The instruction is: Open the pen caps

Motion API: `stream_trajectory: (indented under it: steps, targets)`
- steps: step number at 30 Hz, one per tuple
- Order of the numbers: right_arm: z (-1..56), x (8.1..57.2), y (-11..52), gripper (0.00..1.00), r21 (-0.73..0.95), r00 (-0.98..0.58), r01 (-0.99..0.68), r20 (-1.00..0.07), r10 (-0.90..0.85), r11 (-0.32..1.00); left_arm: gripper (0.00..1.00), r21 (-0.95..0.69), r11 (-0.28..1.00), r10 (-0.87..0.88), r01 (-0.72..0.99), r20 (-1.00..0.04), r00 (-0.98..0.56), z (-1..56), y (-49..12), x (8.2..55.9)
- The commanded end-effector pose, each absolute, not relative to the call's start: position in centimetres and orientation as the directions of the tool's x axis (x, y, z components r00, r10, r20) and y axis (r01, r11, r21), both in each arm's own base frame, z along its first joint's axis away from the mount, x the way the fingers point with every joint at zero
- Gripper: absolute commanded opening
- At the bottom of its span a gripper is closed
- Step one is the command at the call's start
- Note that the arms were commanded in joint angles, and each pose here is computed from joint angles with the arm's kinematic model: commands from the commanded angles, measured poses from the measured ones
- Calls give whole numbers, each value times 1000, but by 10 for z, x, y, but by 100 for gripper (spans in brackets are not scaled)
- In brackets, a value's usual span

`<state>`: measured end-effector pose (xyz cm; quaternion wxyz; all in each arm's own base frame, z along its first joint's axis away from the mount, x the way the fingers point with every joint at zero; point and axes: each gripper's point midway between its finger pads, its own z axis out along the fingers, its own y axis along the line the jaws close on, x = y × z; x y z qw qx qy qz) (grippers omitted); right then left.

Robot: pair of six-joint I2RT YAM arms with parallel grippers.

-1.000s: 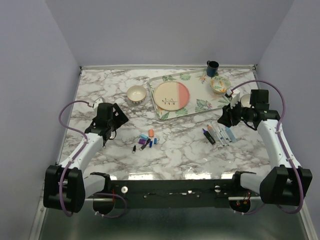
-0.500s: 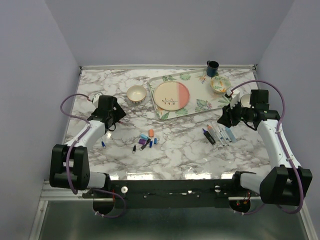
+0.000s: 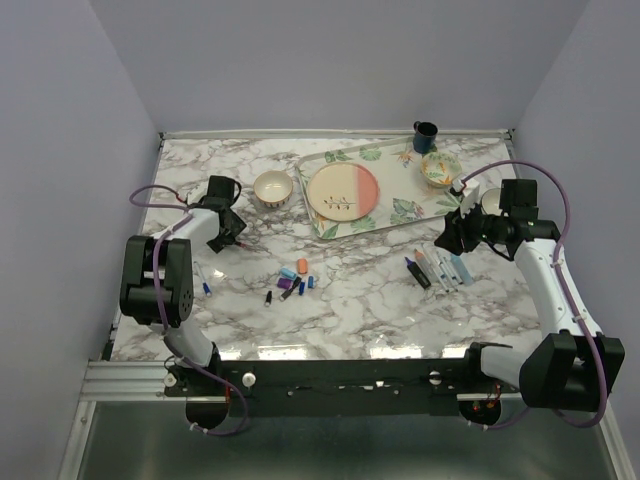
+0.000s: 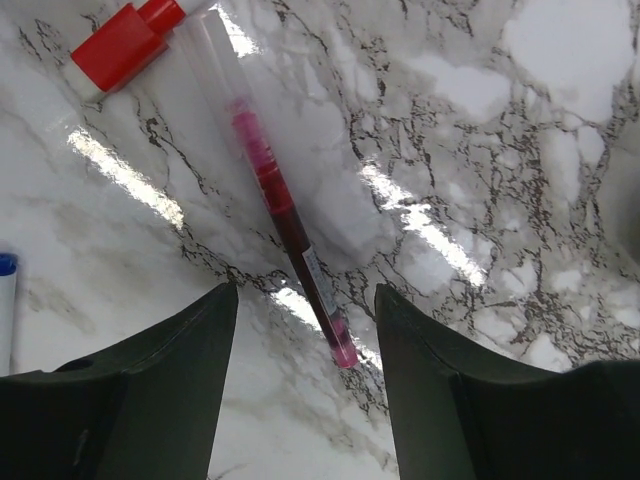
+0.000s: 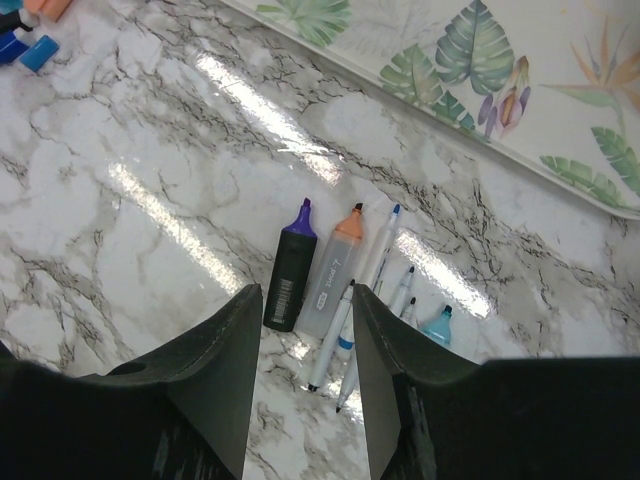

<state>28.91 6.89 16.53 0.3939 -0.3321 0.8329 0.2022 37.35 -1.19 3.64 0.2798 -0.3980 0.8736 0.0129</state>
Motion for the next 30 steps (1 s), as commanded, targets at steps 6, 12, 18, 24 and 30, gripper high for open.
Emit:
stream_trajectory:
  steps: [6, 12, 18, 24, 30]
  targets:
    - [165, 282, 75, 49, 95, -465, -734, -792, -396, 672, 47, -115, 645, -703, -755, -475, -529, 18, -2, 369]
    - [166, 282, 75, 49, 89, -457, -737, -796, -397, 670, 30, -97, 663, -689, -743, -466, -554, 16, -3, 367]
    - [167, 282, 75, 49, 84, -452, -738, -798, -398, 670, 3, -106, 706, -660, -700, -458, -596, 18, -8, 368]
    - [170, 281, 77, 49, 76, -437, -744, -807, -397, 664, 0, -211, 750, -633, -627, -504, -587, 49, -19, 369]
    - [175, 278, 81, 49, 73, -411, -761, -823, -393, 644, 0, -402, 792, -610, -460, -570, -551, 98, -42, 358]
